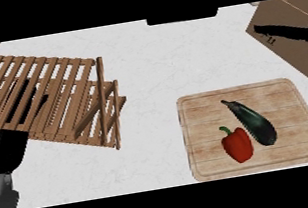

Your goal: Pick the eggplant from the cutting board and place it in the cardboard box

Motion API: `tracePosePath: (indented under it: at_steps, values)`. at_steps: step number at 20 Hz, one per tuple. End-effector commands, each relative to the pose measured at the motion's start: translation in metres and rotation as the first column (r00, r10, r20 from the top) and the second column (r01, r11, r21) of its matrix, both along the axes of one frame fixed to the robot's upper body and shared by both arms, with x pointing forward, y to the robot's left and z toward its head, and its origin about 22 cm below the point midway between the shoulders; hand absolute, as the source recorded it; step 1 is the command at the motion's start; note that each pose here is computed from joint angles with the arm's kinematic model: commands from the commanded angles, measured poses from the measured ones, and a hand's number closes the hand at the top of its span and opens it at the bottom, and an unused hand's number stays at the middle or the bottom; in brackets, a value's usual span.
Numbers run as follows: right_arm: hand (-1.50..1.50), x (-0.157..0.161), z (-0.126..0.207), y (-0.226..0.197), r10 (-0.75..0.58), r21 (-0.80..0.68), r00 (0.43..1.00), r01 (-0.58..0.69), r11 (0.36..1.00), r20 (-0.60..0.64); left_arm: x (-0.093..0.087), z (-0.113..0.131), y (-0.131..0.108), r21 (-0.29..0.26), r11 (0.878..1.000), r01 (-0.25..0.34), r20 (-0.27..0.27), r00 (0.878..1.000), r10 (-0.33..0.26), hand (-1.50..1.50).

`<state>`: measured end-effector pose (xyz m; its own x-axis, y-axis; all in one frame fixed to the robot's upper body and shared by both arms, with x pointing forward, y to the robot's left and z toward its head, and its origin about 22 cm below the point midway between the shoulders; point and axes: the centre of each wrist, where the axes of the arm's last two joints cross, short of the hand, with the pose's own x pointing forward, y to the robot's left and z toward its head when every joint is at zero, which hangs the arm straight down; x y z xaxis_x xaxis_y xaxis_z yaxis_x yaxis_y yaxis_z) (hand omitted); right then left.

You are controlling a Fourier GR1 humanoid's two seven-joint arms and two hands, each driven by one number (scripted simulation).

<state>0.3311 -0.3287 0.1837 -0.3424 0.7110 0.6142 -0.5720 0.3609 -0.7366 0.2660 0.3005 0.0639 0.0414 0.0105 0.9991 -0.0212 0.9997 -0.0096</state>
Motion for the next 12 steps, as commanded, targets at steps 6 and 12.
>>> tracePosePath:
  at_steps: [6, 12]
  values:
    - [-1.5, 0.011, -0.009, 0.078, 0.054, -0.33, 0.988, -0.1, 0.939, -0.146, -0.015, -0.018, 0.027, 0.028, 0.999, -0.032, -0.085, 0.996, 0.035, 0.0]
    - [-1.5, 0.019, -0.026, 0.07, 0.004, -0.357, 0.957, -0.112, 0.927, -0.291, -0.029, -0.015, 0.013, 0.019, 0.999, -0.035, -0.079, 0.996, 0.036, 0.0]
